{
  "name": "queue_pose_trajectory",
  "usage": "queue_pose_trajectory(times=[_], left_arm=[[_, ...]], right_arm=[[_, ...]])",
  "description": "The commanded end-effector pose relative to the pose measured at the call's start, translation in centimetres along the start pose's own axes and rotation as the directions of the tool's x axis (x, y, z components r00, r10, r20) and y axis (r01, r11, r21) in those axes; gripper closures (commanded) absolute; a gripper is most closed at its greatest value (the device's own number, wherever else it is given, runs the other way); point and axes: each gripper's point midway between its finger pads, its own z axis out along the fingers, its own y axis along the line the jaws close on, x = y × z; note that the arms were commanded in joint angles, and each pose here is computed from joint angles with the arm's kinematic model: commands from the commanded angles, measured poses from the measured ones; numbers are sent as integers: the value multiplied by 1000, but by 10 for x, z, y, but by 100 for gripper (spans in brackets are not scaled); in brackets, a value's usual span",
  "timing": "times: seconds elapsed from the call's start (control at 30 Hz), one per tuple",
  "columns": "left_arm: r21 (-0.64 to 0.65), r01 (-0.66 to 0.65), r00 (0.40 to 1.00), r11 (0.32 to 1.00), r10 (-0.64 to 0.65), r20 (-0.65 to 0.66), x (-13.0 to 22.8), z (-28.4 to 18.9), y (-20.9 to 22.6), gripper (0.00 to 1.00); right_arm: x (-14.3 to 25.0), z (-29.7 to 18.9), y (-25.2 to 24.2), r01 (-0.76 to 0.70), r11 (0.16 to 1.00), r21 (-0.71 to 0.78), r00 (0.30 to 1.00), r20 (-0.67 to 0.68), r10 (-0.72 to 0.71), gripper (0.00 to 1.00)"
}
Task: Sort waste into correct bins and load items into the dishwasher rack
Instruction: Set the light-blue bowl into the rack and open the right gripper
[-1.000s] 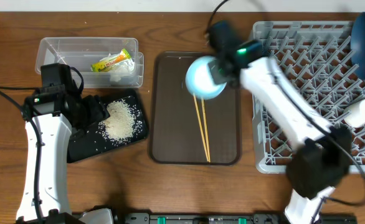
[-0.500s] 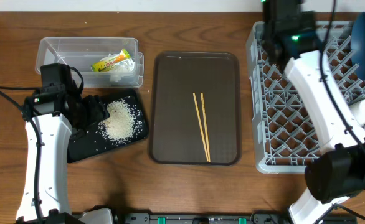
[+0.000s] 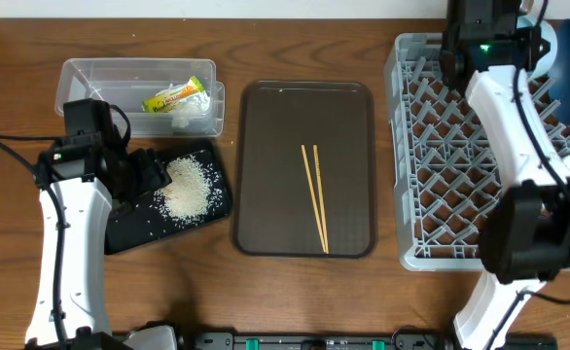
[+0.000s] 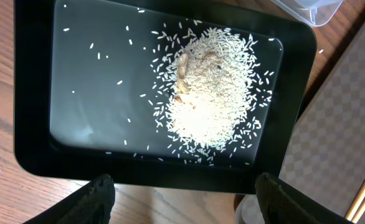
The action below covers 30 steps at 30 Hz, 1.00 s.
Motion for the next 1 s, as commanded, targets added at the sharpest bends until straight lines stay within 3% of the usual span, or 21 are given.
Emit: queue_pose_trajectory(times=[0.0, 0.43, 0.97], left_arm=[[-8, 9, 1000, 1000, -8, 17, -4, -4, 2, 25], [1, 8, 1000, 1000, -8, 15, -3, -4, 0, 25], [2, 8, 1000, 1000, -8, 13, -3, -4, 0, 24]], right_arm=[[6, 13, -9, -12, 995, 95, 999, -30, 15, 99], [28, 30, 50, 88, 993, 85, 994, -67, -82, 99], [42, -1, 104, 127, 991, -50, 991, -45, -130, 99]])
